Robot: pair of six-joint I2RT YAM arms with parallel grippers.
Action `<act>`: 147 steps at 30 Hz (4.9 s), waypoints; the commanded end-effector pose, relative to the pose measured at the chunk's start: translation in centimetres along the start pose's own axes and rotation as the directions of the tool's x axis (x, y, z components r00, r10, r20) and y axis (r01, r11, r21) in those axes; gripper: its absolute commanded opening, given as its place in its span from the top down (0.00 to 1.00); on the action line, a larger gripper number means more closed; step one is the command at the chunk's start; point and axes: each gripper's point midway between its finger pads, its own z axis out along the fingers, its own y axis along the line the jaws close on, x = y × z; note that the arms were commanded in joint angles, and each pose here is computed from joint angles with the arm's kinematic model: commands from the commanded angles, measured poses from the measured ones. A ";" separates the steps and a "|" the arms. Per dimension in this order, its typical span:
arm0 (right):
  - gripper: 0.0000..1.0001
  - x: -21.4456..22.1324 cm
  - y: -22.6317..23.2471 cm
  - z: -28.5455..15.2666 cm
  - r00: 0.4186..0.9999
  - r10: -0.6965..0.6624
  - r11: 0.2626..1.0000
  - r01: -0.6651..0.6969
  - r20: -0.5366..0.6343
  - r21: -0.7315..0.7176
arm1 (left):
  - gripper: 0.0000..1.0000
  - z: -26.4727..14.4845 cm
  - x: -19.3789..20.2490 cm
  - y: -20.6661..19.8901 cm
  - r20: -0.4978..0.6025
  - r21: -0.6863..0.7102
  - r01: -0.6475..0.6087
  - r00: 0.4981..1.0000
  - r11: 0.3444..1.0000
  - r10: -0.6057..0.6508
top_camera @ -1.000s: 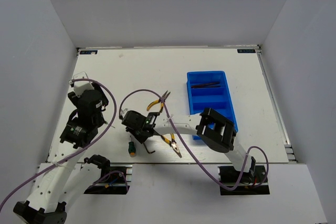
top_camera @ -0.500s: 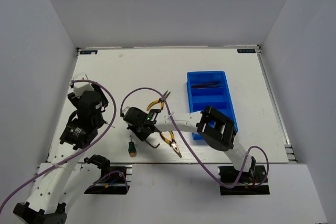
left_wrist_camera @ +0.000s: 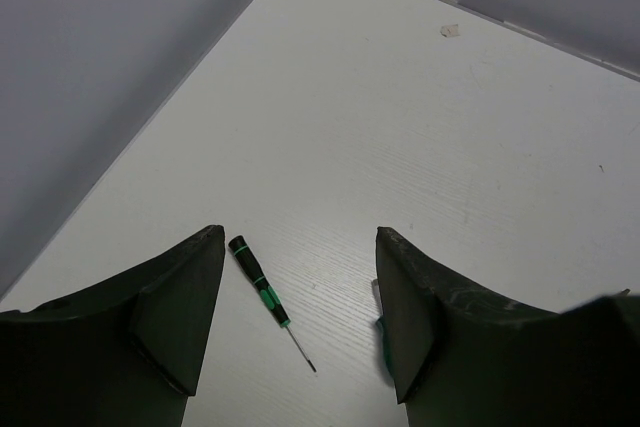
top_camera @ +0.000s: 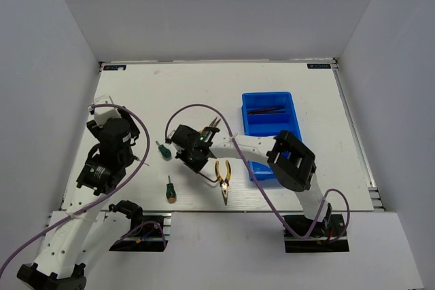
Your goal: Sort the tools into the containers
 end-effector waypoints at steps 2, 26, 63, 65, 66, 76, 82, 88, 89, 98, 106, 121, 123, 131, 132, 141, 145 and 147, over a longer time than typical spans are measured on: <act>1.00 -4.3 -0.2 -6.6 0.990 -0.004 0.999 0.011 0.144 -0.048 | 0.28 0.0 -0.2 0.1 0.011 0.000 0.009 1.000 1.000 -0.009; 1.00 -5.6 -21.1 -22.8 0.829 -0.331 0.933 0.215 0.451 0.290 | 0.28 0.5 0.5 -0.9 -0.013 0.031 -0.013 1.000 0.999 0.014; 0.95 1.4 -39.5 -11.2 0.677 -0.685 0.723 0.588 0.268 0.363 | 0.17 1.7 9.4 -10.9 -0.322 0.438 -0.063 0.920 0.897 0.222; 0.91 1.4 -39.6 -11.2 0.682 -0.679 0.730 0.585 0.272 0.355 | 0.17 2.1 11.4 -10.7 -0.399 0.413 -0.075 0.881 0.907 0.255; 0.84 1.5 -39.5 -11.1 0.685 -0.676 0.733 0.585 0.273 0.348 | 0.17 2.3 11.3 -10.6 -0.405 0.392 -0.074 0.881 0.917 0.245; 0.55 0.8 -36.3 -15.1 0.730 -0.541 0.840 0.441 0.418 0.317 | 0.15 1.1 11.3 -10.9 -0.521 0.343 0.009 0.834 0.939 0.183; 1.00 2.6 -29.3 -20.1 0.854 0.214 0.977 -0.198 0.474 -0.084 | 0.45 0.9 14.2 -11.0 -0.653 0.229 0.071 0.751 0.971 0.099; 0.15 5.7 -22.9 -20.8 0.851 0.300 0.942 -0.195 0.431 -0.272 | 0.65 0.4 19.2 -10.5 -0.814 -0.004 0.076 0.579 0.997 -0.048; 0.12 6.4 -22.6 -20.1 0.848 0.301 0.942 -0.193 0.436 -0.273 | 0.59 0.6 19.4 -10.6 -0.810 -0.001 0.084 0.585 0.996 -0.050; 0.28 7.3 -20.9 -20.9 0.811 0.316 0.940 -0.200 0.492 -0.276 | 0.34 1.8 22.0 -8.9 -0.802 -0.072 0.000 0.595 0.997 -0.058; 0.28 7.4 -20.3 -21.4 0.801 0.335 0.932 -0.202 0.496 -0.302 | 0.32 2.9 24.4 -8.2 -0.813 -0.105 -0.063 0.580 0.992 -0.050; 0.54 8.6 -18.1 -23.8 0.763 0.315 0.939 -0.163 0.564 -0.304 | 1.00 4.0 22.1 -10.4 -0.784 0.019 -0.058 0.618 0.998 0.051; 1.00 9.0 -17.8 -23.8 0.777 0.267 0.952 -0.121 0.570 -0.280 | 1.00 2.9 20.3 -13.8 -0.759 0.260 0.015 0.621 0.966 0.195; 0.73 9.8 -21.2 -24.5 0.766 0.188 0.979 -0.198 0.615 -0.052 | 1.00 -5.7 8.1 -29.5 -0.136 0.991 0.115 0.889 0.076 0.438; 0.73 10.1 -22.0 -24.5 0.768 0.185 0.974 -0.227 0.613 -0.009 | 1.00 -8.2 7.4 -31.1 -0.068 0.985 0.130 0.900 -0.116 0.431; 0.73 13.8 -28.1 -27.0 0.757 0.172 0.838 -0.449 0.631 0.310 | 1.00 -8.6 7.7 -40.8 0.098 0.945 0.049 0.901 -0.323 0.423; 0.75 14.5 -28.7 -27.5 0.746 0.185 0.815 -0.481 0.640 0.324 | 1.00 -7.8 10.6 -44.2 0.109 0.957 0.036 0.876 -0.289 0.470; 0.75 14.8 -29.1 -28.0 0.739 0.190 0.798 -0.500 0.646 0.337 | 1.00 -7.6 12.1 -45.6 0.110 0.957 0.040 0.867 -0.288 0.486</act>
